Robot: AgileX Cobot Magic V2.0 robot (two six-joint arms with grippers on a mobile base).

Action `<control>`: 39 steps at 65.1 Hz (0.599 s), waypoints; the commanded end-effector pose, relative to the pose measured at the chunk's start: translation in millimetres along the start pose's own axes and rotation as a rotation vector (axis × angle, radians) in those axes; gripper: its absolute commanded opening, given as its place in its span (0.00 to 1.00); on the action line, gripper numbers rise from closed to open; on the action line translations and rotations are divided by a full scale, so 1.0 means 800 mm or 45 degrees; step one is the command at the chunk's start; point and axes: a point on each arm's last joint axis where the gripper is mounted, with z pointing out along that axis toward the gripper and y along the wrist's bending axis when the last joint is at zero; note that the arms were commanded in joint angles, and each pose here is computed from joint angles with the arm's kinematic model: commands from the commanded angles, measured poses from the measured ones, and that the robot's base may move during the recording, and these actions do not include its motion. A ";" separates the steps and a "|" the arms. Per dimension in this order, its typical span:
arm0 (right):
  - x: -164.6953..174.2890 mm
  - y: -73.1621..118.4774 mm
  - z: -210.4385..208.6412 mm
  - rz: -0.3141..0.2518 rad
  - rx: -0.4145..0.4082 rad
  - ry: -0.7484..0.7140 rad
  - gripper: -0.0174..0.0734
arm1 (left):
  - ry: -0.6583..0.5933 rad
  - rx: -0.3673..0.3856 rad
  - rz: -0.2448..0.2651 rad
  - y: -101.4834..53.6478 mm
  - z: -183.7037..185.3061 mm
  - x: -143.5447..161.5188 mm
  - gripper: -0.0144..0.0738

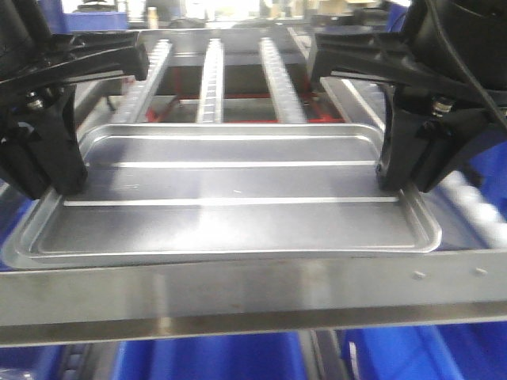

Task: Grab silver tray and place in blue box
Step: 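Lift the tray with both grippers and pull it off the shelf, then hold the tray level in both grippers while the base drives to the bins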

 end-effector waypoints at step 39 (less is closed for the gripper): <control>-0.010 -0.006 -0.019 -0.042 0.025 -0.088 0.25 | -0.069 -0.005 0.012 0.004 -0.019 -0.007 0.15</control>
